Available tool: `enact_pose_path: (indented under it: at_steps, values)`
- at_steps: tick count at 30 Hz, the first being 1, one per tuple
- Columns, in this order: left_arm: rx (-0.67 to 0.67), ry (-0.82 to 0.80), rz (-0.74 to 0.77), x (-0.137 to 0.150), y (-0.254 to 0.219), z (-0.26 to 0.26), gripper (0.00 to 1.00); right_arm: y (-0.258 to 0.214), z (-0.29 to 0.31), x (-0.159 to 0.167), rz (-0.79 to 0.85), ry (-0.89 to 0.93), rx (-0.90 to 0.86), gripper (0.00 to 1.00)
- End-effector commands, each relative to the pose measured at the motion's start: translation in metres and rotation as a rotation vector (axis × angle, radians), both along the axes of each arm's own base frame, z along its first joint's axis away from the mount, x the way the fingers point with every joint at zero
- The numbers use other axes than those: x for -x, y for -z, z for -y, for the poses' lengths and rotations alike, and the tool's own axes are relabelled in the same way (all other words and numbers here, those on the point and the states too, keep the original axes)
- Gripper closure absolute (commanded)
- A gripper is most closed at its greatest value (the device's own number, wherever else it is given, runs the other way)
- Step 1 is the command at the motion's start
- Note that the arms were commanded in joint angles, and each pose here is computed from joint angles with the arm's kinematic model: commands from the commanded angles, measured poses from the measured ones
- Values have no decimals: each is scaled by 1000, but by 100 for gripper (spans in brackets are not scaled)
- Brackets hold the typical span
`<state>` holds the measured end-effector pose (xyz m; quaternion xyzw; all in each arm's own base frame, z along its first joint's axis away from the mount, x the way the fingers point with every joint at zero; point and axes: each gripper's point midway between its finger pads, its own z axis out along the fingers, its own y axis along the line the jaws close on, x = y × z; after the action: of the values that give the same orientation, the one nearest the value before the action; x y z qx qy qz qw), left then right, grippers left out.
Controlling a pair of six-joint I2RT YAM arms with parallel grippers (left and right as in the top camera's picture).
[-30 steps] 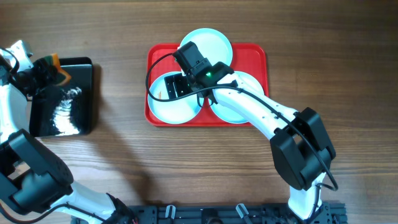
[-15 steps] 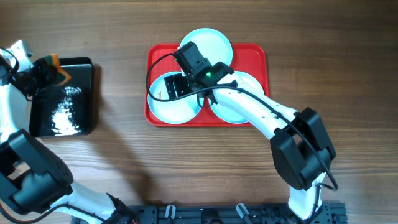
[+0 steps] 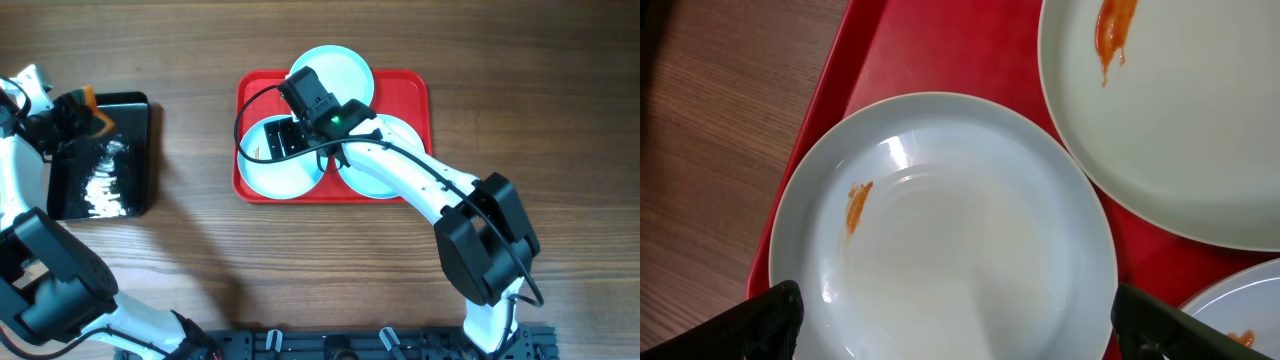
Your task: Clean dirty plates on tray and stack at the side
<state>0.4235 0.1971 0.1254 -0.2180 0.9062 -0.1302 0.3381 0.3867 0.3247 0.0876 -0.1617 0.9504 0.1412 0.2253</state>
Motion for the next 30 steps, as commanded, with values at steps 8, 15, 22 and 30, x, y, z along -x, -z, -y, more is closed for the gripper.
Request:
enact_pose_path:
  at_steps: [8, 15, 22, 30]
  values:
    - [1, 30, 7, -1, 2, 4, 96, 13, 7, 2, -11, -5, 45, 0]
    - [2, 30, 6, -1, 2, 4, 96, 38, 15, -4, -12, 25, 117, 10]
    - [4, 30, 5, 0, 2, 5, 96, 70, 27, -16, -28, 60, 158, 24]
    - [4, 30, 4, 0, 2, 5, 96, 46, 9, -10, -33, -59, 76, 28]
